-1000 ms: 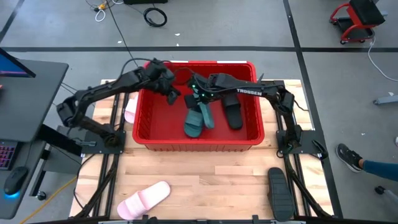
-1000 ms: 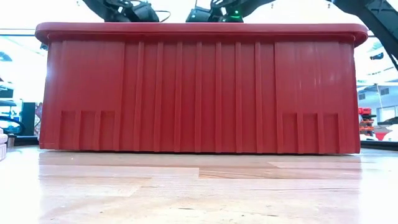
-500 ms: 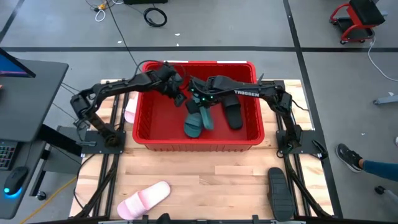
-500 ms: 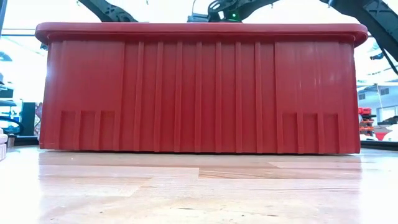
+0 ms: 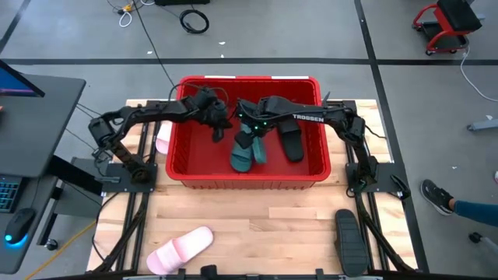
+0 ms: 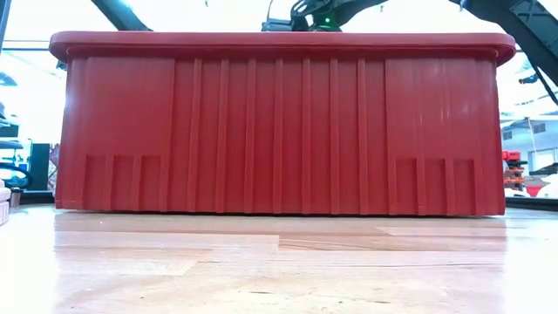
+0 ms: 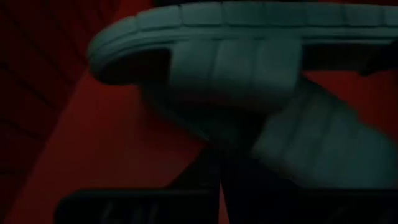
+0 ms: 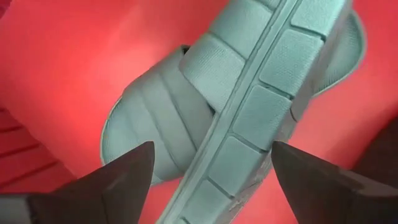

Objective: Pick and place slides into bin
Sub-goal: Put the green slide into the red bin

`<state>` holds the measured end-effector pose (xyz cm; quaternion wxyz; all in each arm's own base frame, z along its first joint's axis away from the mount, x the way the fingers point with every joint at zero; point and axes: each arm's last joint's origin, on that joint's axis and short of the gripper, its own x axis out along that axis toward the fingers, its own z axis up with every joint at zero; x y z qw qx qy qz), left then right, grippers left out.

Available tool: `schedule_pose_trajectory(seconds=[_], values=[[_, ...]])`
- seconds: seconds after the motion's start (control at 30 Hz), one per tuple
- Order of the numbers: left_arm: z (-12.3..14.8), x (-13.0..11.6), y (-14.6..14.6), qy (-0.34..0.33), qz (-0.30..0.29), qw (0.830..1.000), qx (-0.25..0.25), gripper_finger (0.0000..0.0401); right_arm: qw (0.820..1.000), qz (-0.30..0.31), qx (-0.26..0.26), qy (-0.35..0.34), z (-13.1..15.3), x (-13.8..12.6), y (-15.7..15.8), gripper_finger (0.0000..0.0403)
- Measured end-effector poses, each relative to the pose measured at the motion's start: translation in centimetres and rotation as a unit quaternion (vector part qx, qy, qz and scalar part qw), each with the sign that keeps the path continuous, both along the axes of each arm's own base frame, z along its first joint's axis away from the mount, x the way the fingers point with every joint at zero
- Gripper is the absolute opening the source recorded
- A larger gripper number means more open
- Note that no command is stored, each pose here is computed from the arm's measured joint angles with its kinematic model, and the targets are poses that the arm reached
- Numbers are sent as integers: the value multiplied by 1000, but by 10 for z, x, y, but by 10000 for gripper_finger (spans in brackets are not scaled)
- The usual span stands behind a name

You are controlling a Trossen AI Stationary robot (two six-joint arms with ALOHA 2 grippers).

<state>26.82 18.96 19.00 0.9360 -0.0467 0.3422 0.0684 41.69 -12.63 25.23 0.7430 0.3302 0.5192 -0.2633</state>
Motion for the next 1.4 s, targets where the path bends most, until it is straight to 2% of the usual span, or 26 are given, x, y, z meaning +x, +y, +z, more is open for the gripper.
schedule_pose_trajectory(seconds=[0.2, 0.33, 0.5, 0.57, 0.77, 0.97, 1.1, 1.17, 1.27, 1.33, 1.4], values=[[-16, 5, -9, -67, -34, 994, 74, 15, 999, 38, 2, -31, 2, 6, 4, 325], [-30, 14, -5, -62, -52, 992, 97, 30, 998, 55, 2, -41, 5, 7, 7, 325], [-43, 30, 5, -43, -26, 996, 68, 30, 994, 85, 14, -60, 7, 11, 14, 326], [-37, 37, 10, -55, -13, 997, 61, 24, 993, 92, 13, -67, 7, 13, 17, 325], [-14, 52, 16, -92, -14, 992, 80, 9, 994, 87, -3, -62, 7, 13, 17, 323], [-13, 53, 16, -86, -15, 993, 78, 19, 996, 67, -17, -59, 10, 10, 12, 323], [-17, 51, 15, -65, -17, 995, 68, 22, 996, 64, -28, -64, 27, 1, 14, 324], [-19, 48, 16, -53, -19, 996, 65, 20, 996, 61, -41, -50, 38, -9, 16, 325], [-21, 45, 18, -40, -10, 998, 55, 13, 997, 59, -47, 10, 47, -29, 20, 325], [-22, 43, 20, -36, -4, 998, 51, 8, 996, 57, -44, 54, 46, -38, 19, 325], [-21, 41, 22, -36, -1, 998, 51, 6, 995, 57, -46, 70, 39, -40, 14, 325]])
